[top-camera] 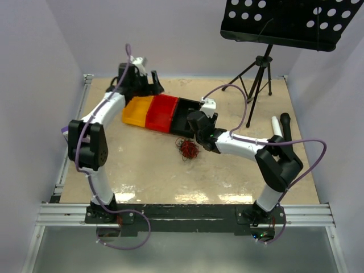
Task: Untangle the cables
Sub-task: Move the bin to the center of the board.
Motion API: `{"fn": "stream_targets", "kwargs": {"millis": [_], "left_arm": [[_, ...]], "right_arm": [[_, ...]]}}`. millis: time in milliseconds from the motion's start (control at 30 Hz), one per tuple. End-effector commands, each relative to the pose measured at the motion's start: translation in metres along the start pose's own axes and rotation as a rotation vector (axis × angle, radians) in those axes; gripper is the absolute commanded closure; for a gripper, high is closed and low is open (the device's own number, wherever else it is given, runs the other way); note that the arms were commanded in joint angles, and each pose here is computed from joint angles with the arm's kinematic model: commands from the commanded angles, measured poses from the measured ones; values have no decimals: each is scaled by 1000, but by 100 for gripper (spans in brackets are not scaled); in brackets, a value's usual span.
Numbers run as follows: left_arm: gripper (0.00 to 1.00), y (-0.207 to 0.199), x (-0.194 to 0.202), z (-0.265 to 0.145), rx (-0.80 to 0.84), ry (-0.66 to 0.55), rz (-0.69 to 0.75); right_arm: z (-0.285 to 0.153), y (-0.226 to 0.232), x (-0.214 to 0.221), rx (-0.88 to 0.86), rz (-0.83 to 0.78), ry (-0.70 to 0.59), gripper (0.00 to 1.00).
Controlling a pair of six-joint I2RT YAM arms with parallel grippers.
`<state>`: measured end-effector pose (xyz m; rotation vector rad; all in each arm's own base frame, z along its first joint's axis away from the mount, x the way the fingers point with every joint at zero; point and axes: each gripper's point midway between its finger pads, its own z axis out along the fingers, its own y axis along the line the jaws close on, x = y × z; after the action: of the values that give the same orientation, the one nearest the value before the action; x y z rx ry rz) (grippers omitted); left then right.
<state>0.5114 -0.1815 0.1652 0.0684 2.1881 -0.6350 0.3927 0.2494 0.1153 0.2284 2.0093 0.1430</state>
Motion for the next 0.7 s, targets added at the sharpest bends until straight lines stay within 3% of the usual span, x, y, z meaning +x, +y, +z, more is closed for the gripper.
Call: {"fn": "stream_targets", "kwargs": {"millis": [0,133,300,500,633,667], "left_arm": [[0,3,-49,-48,-12,-93,153],[0,42,-12,-43,-135,-32,228],[0,63,35,-27,-135,26,308],[0,81,45,-13,-188,45,315],[0,73,54,-6,-138,59,294],[4,66,60,-3,-104,71,301]], "right_arm": [[5,12,-25,-11,56,-75,26],[12,14,-25,-11,49,-84,28],[23,5,-25,11,56,-90,35],[32,-1,-30,25,58,-104,49],[36,-4,-28,42,46,-99,60],[38,-6,-27,46,44,-98,61]]}}
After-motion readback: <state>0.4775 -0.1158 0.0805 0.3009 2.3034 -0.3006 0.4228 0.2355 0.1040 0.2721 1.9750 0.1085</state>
